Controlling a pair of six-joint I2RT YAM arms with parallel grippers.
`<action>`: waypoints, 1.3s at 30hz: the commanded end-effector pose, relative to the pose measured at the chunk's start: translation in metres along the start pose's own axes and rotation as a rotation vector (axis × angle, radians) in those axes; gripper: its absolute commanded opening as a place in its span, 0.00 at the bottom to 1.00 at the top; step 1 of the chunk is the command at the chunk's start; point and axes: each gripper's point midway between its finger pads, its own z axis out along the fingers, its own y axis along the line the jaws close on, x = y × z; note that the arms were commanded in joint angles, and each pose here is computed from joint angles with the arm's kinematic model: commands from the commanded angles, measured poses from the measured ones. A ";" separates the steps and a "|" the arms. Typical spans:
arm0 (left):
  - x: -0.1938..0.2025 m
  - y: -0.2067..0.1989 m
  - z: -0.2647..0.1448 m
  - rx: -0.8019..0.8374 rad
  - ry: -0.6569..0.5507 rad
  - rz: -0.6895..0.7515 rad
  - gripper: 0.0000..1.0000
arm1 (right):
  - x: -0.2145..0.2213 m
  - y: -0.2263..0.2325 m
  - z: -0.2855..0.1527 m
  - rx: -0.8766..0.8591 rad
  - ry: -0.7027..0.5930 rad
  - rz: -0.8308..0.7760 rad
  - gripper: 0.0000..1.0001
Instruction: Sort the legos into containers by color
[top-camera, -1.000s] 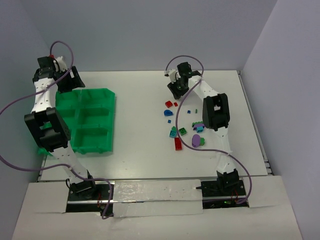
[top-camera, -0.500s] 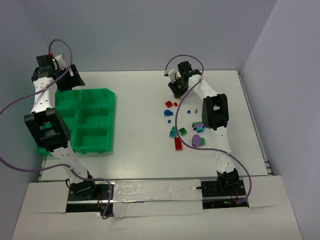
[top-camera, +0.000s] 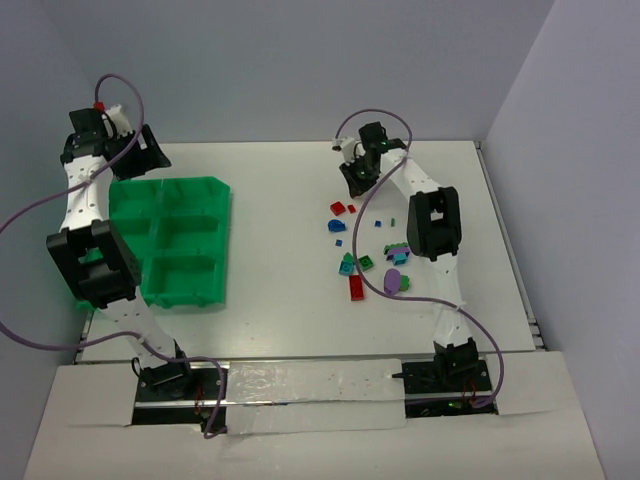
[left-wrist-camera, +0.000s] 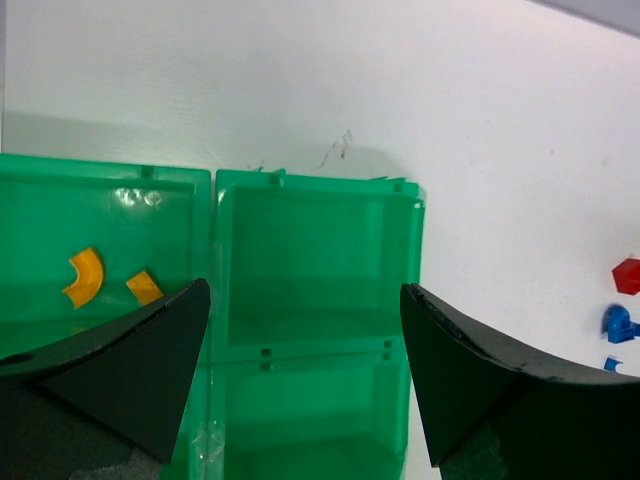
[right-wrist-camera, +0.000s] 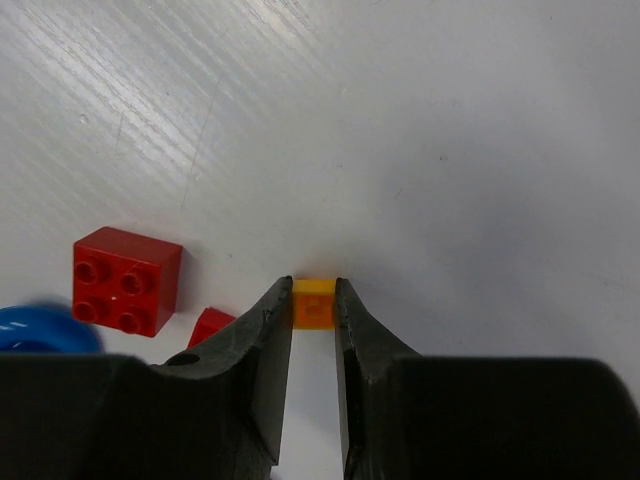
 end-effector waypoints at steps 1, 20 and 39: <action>-0.042 -0.044 -0.043 0.105 -0.192 0.098 0.88 | -0.053 0.004 -0.074 0.002 -0.185 0.188 0.00; 0.059 -0.279 -0.063 0.531 -0.194 0.194 0.88 | -0.106 0.076 -0.161 -0.233 -0.390 1.429 0.00; 0.138 -0.371 -0.029 0.518 -0.037 0.206 0.79 | -0.084 0.194 -0.145 -0.704 -0.060 1.774 0.00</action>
